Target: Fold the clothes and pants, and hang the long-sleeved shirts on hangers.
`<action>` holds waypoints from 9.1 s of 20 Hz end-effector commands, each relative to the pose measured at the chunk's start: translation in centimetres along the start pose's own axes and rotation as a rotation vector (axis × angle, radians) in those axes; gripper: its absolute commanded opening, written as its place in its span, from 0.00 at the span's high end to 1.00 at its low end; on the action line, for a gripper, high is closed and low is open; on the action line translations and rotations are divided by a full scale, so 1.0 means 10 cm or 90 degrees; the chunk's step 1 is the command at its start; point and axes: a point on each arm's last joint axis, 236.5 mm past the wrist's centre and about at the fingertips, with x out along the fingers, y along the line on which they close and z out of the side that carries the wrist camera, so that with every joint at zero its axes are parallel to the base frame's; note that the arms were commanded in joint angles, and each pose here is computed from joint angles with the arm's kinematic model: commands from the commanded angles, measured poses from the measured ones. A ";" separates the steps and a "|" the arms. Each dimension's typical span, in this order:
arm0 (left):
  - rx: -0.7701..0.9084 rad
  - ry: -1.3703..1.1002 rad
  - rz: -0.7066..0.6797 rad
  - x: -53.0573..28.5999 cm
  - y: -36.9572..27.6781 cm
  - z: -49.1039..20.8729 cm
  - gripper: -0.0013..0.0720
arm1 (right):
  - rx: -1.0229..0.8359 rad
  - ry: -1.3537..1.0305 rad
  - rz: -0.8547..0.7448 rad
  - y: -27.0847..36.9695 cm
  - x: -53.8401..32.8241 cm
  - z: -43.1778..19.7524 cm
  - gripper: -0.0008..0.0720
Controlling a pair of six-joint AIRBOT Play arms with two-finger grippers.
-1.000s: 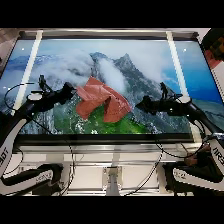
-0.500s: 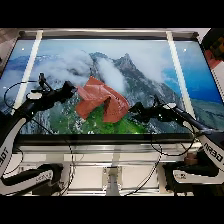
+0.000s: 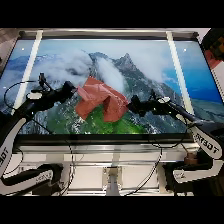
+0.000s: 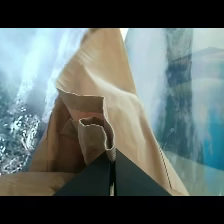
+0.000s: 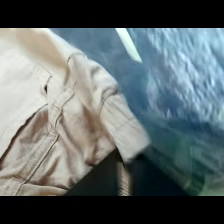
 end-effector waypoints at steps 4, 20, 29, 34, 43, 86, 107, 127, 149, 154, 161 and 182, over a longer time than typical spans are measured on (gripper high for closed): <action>0.088 -0.025 -0.014 -0.05 -0.13 0.20 0.97 | -0.069 -0.017 0.002 0.18 -0.19 0.24 0.95; 0.376 -0.115 -0.106 -0.55 -1.46 0.57 0.97 | -0.490 -0.143 -0.008 1.97 -1.90 0.55 0.95; 0.670 -0.240 -0.106 -1.72 -2.39 0.15 0.97 | -0.572 -0.156 -0.097 2.02 -2.61 -0.14 0.95; 0.629 -0.158 -0.053 -1.44 -2.14 -0.05 0.97 | -0.596 -0.120 -0.109 1.98 -2.62 -0.42 0.95; 0.605 -0.092 0.074 0.33 -1.06 0.11 0.97 | -0.561 -0.175 -0.306 1.31 -1.54 1.07 0.95; -0.009 0.104 0.121 -1.00 0.18 -1.92 0.64 | -0.212 -0.141 0.039 0.00 -1.36 -0.90 0.94; -0.283 -0.001 0.125 -0.22 0.57 -1.76 0.32 | 0.018 -0.213 -0.004 -0.37 -0.99 -0.35 0.05; -0.337 -0.048 0.107 -0.06 0.54 -1.58 0.96 | 0.116 -0.288 -0.039 -0.71 -0.79 0.05 0.25; 0.122 -0.199 -0.212 -0.73 -1.30 -0.75 0.97 | -0.013 -0.285 0.180 0.70 -1.67 -0.29 0.95; 0.166 -0.281 -0.263 -1.31 -1.69 -0.40 0.97 | -0.020 -0.263 0.153 0.61 -1.90 -0.53 0.95; 0.185 -0.296 -0.267 -1.49 -1.79 -0.33 0.97 | -0.048 -0.320 0.128 0.60 -2.34 -0.48 0.95; 0.242 -0.475 -0.350 -1.33 -3.73 1.46 0.97 | -0.237 -0.616 0.328 3.24 -2.90 1.53 0.95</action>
